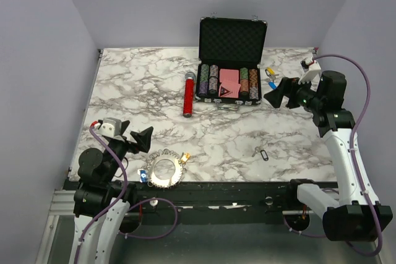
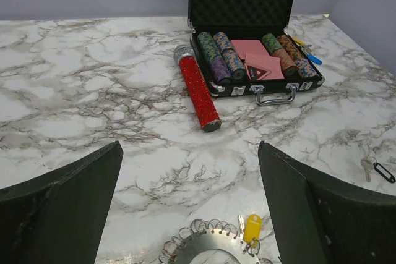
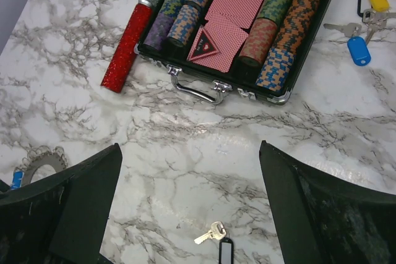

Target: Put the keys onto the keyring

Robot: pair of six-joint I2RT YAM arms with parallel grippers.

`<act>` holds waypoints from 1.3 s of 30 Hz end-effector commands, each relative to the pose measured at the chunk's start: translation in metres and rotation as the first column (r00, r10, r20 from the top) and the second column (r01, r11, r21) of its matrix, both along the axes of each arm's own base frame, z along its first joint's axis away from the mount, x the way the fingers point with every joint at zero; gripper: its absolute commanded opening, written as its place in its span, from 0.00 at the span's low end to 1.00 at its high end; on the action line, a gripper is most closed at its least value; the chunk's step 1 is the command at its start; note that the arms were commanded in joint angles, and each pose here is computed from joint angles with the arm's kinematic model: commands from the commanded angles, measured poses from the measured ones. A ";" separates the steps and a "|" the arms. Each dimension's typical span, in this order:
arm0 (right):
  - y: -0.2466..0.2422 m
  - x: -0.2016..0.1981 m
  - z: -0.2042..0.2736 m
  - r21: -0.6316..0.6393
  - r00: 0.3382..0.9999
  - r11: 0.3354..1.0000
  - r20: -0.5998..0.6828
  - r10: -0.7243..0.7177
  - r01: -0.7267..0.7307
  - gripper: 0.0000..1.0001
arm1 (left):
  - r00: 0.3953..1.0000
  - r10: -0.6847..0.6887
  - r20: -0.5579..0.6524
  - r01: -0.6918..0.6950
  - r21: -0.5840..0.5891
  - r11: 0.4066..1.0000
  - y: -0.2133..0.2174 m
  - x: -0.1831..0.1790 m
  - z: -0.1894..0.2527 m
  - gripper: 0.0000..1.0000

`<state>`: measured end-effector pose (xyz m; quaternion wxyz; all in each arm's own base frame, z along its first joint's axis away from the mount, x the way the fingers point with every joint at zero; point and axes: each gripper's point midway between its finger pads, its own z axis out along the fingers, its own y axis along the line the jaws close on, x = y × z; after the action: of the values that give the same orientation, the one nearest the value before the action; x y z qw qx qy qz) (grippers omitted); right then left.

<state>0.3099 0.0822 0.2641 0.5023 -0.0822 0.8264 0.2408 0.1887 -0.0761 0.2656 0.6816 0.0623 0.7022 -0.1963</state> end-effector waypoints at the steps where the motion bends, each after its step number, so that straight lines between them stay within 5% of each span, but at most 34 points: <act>1: 0.001 -0.002 0.000 0.001 1.000 1.000 0.009 0.018 -0.018 1.00 | 1.000 -0.019 0.024 0.020 -0.012 1.000 -0.003 -0.002 0.004 0.99; 12: 0.027 -0.024 -0.008 -0.016 0.964 0.964 0.029 0.266 -0.266 1.00 | 1.000 -0.022 0.016 0.023 -0.020 1.000 -0.004 -0.002 0.003 0.99; 21: 0.067 -0.085 -0.013 -0.020 0.689 0.700 0.163 0.707 -0.714 1.00 | 0.960 -0.235 -0.152 0.187 -0.274 0.943 -0.045 -0.016 -0.014 0.99; 28: 0.082 -0.103 -0.033 -0.076 0.550 0.574 0.205 0.809 -0.815 1.00 | 0.908 -0.267 -0.322 0.134 -0.380 0.915 -0.053 -0.020 -0.042 0.99; 39: 0.094 -0.111 -0.091 -0.198 0.479 0.481 0.060 0.876 -0.854 1.00 | 0.802 -0.282 -0.527 0.074 -0.381 0.922 -0.060 -0.015 -0.075 0.99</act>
<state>0.1979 0.1811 0.1887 0.3665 -0.5137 0.6483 0.4260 0.1782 -0.1294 0.1966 0.4585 -0.0493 0.8025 -0.3786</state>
